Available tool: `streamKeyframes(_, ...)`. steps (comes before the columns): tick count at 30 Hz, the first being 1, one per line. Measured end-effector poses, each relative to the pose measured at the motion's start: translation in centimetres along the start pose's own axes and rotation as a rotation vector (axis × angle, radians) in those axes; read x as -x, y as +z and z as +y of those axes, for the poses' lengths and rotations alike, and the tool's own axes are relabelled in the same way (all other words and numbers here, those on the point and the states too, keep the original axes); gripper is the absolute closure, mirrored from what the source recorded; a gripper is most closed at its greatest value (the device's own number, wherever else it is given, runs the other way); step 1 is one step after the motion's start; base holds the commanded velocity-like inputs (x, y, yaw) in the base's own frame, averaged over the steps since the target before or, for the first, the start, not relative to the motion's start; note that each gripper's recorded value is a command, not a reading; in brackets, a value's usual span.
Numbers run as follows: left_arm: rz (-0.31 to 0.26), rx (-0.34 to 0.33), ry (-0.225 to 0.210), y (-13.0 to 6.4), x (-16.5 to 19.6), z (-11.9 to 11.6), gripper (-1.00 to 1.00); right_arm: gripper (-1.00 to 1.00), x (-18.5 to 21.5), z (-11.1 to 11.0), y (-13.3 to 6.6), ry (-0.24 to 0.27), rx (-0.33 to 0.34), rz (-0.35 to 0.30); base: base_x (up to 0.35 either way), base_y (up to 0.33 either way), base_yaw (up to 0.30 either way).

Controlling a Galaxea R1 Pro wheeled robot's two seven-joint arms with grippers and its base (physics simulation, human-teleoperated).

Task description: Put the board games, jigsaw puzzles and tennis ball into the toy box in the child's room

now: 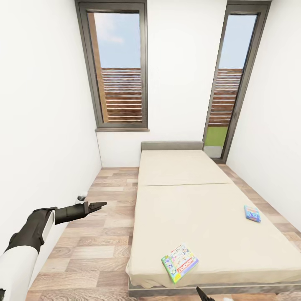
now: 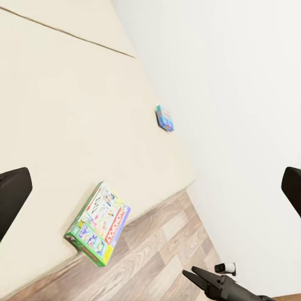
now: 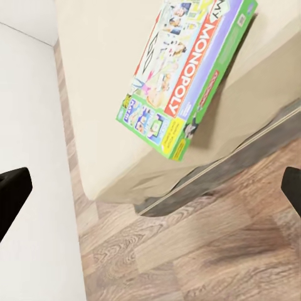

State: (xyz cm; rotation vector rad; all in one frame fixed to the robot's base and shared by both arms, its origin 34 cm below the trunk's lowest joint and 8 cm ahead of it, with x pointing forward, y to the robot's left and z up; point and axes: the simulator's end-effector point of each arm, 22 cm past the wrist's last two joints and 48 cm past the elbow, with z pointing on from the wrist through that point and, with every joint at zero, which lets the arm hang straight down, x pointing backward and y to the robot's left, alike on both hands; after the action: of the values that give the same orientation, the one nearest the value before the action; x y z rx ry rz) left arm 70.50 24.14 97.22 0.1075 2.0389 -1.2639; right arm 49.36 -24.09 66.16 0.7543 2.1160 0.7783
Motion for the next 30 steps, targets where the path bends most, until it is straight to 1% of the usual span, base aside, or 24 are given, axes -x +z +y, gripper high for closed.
streamKeyframes(30, 0.001, 0.000, 0.000, 1.4, -2.6, 3.3, -1.00, -1.00, -1.7, -3.0, 2.5, 0.003, 0.008, -0.002, 0.000, 0.000, 0.000)
